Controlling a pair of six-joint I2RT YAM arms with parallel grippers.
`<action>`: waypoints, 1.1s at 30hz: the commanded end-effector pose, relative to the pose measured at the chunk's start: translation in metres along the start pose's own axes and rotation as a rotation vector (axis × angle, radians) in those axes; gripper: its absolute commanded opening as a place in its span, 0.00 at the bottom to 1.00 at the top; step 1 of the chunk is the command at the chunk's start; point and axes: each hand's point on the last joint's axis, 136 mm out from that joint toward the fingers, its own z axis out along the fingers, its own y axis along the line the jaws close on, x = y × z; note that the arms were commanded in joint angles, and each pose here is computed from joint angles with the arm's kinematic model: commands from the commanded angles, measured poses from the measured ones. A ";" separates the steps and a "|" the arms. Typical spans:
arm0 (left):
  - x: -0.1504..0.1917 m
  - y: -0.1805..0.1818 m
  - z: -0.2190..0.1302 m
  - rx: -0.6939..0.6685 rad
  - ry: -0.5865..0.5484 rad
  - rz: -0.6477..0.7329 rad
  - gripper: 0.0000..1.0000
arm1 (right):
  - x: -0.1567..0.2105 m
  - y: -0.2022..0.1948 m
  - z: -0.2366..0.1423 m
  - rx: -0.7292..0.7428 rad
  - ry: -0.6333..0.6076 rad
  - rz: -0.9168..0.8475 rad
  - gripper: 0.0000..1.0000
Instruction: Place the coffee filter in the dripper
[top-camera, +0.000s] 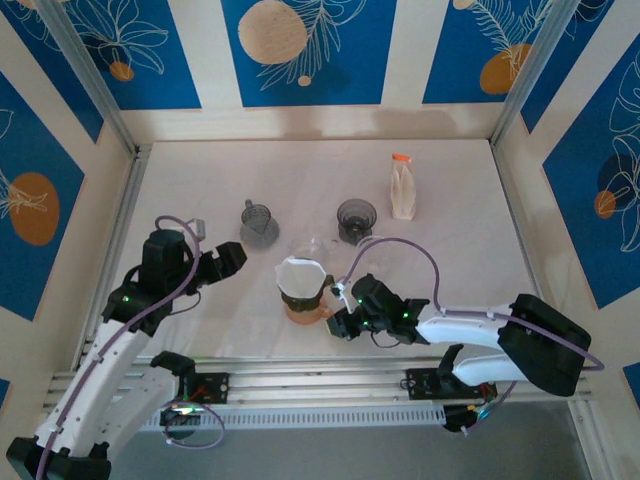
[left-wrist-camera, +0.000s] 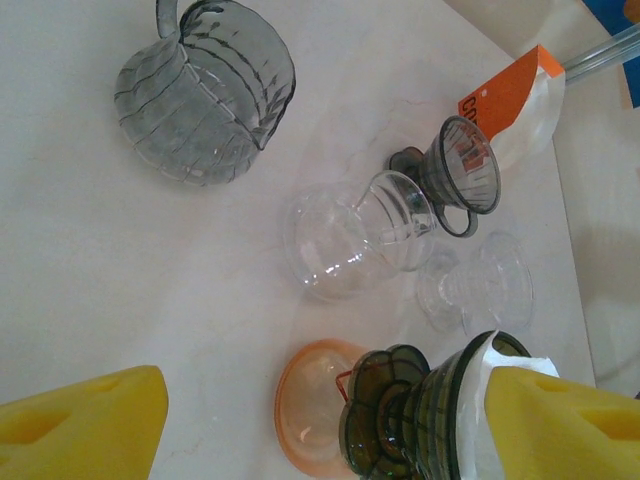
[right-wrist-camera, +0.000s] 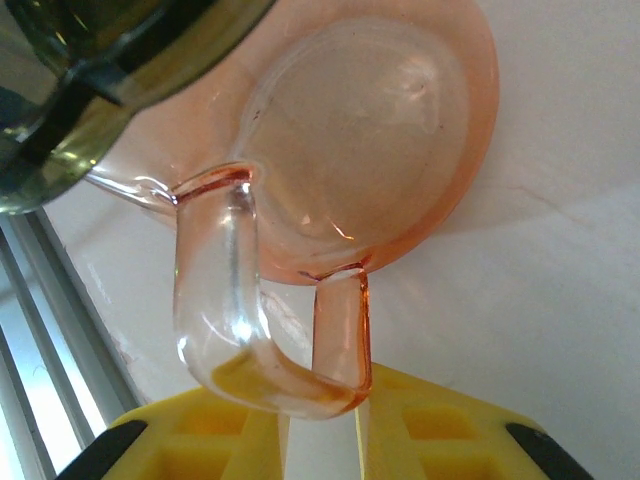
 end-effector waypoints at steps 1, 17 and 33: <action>-0.009 -0.009 -0.013 0.019 -0.025 0.018 0.83 | -0.022 0.014 0.004 -0.048 -0.043 -0.039 0.25; -0.024 -0.019 -0.039 0.004 -0.090 0.089 0.83 | -0.065 0.025 0.043 -0.057 -0.023 -0.079 0.24; -0.031 -0.024 -0.059 -0.010 -0.130 0.132 0.83 | -0.113 0.051 0.100 -0.129 0.002 -0.107 0.23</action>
